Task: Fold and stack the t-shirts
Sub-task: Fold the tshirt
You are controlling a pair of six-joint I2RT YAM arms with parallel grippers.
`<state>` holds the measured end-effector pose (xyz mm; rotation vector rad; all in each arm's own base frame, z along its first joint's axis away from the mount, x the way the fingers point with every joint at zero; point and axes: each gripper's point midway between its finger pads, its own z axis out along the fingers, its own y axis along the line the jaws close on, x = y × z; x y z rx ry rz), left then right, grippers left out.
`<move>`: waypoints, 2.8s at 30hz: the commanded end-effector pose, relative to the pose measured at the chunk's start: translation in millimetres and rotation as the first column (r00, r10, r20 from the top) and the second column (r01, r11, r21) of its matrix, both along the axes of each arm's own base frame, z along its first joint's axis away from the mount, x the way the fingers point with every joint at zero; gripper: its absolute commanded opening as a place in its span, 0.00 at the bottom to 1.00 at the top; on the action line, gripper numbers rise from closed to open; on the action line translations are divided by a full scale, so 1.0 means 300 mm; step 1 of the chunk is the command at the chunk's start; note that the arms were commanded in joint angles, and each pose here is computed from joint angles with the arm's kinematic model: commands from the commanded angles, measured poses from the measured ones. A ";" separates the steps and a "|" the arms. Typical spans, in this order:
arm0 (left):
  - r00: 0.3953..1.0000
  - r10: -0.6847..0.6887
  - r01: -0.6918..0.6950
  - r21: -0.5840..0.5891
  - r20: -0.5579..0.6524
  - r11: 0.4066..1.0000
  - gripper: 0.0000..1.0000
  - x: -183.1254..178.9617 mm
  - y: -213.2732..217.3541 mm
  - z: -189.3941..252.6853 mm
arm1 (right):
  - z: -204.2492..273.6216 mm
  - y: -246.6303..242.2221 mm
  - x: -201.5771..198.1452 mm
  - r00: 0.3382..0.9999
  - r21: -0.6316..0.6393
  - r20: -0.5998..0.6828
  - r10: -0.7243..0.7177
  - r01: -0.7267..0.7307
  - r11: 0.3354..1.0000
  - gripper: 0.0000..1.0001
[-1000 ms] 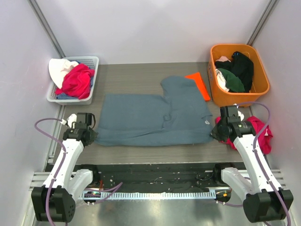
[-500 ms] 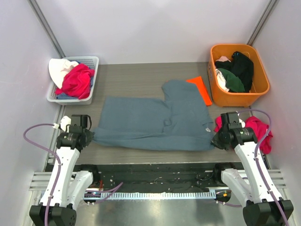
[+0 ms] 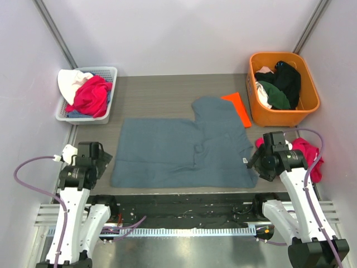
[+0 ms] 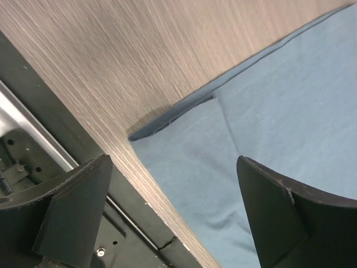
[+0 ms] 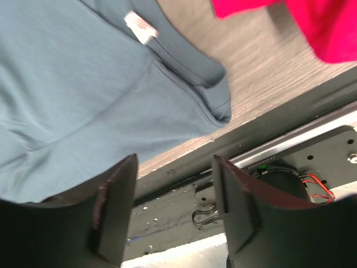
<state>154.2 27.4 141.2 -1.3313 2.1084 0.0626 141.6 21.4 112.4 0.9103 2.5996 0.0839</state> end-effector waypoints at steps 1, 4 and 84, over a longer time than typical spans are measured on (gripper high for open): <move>0.995 0.059 -0.064 0.049 0.082 0.997 1.00 -0.029 0.046 0.109 | 0.158 -0.039 0.075 0.989 -0.056 0.147 -0.020 0.028 0.998 0.65; 0.986 0.001 -0.012 0.065 0.164 0.998 1.00 0.015 0.038 0.179 | 0.235 -0.054 0.148 0.975 -0.092 0.221 0.004 0.017 0.996 0.66; 0.478 -0.856 0.871 0.232 -0.199 0.432 1.00 0.116 -1.097 -0.470 | 0.021 0.080 1.410 0.920 -0.148 0.288 0.265 -0.230 0.962 0.66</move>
